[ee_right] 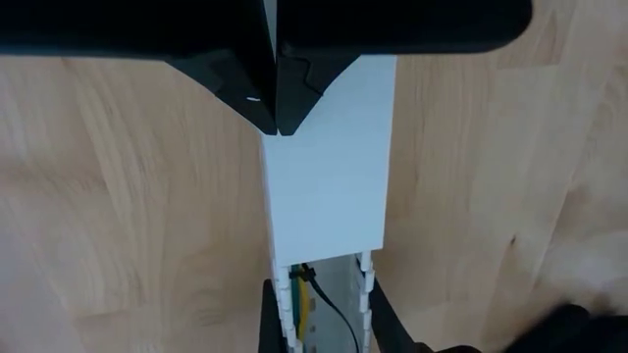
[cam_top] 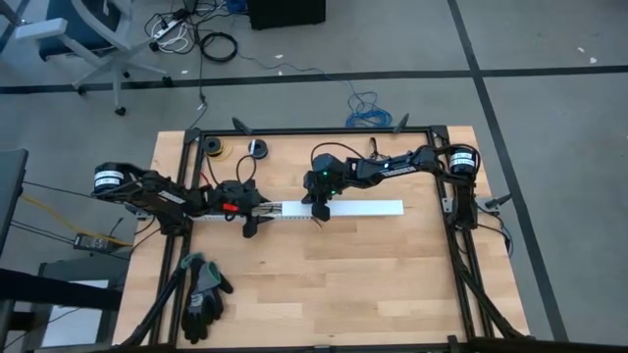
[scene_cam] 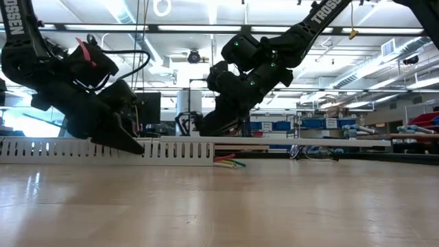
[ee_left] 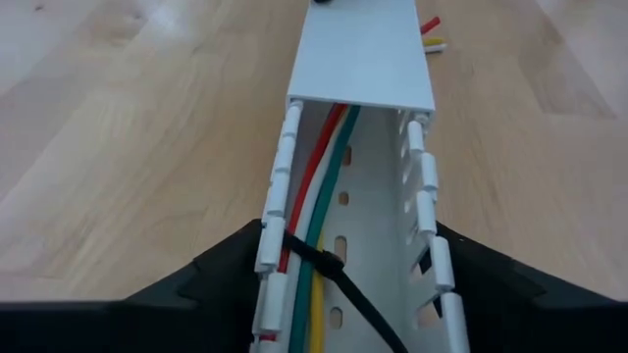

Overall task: Ziptie cables
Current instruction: Close the cable duct

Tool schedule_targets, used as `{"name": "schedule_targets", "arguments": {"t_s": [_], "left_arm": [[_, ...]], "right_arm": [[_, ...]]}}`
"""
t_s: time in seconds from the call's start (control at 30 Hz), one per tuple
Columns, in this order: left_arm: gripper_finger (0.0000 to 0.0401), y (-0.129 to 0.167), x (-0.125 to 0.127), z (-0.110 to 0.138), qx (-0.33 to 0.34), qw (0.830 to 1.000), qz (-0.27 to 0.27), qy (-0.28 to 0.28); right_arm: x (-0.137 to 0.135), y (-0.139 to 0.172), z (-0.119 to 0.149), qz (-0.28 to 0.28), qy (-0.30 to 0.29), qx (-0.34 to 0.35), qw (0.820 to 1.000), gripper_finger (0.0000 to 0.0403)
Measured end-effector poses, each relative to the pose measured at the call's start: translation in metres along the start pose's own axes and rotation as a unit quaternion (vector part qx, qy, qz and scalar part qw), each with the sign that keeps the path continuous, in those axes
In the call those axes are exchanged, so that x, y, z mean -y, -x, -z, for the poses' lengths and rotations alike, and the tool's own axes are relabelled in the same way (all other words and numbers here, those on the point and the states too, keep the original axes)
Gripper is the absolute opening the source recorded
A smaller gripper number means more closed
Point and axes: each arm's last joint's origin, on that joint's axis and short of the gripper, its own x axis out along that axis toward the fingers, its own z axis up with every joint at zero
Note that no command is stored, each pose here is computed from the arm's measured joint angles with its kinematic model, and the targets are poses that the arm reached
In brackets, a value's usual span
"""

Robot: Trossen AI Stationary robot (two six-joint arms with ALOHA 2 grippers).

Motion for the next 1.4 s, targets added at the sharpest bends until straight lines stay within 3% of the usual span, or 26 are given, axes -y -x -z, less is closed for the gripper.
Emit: {"name": "schedule_targets", "arguments": {"t_s": [0.37, 0.53, 0.7, 0.83, 1.07, 1.4], "left_arm": [[0.0224, 0.0, 0.0, -0.002, 0.016, 1.0, -0.001, -0.012], [0.0229, -0.001, 0.0, -0.006, 0.02, 1.0, -0.001, -0.012], [0.0229, -0.005, -0.001, -0.013, 0.023, 1.0, -0.002, -0.016], [0.0229, -0.01, -0.002, -0.02, 0.012, 1.0, -0.008, -0.023], [0.0229, -0.023, -0.005, -0.037, 0.017, 0.999, -0.016, -0.039], [0.0229, -0.069, -0.011, -0.067, 0.027, 0.997, 0.019, -0.064]], "right_arm": [[0.0, 0.004, -0.005, 0.006, 0.01, 0.017, 1.0, 0.0], [-0.002, 0.028, -0.023, 0.013, 0.03, 0.052, 0.998, 0.0], [-0.003, 0.058, -0.025, 0.044, 0.022, 0.02, 0.999, 0.0], [-0.006, 0.077, -0.009, 0.072, 0.006, -0.023, 0.997, 0.0], [-0.018, 0.107, 0.033, 0.102, -0.049, -0.029, 0.993, 0.0], [-0.036, 0.132, 0.074, 0.105, -0.093, 0.029, 0.99, 0.0]]}}
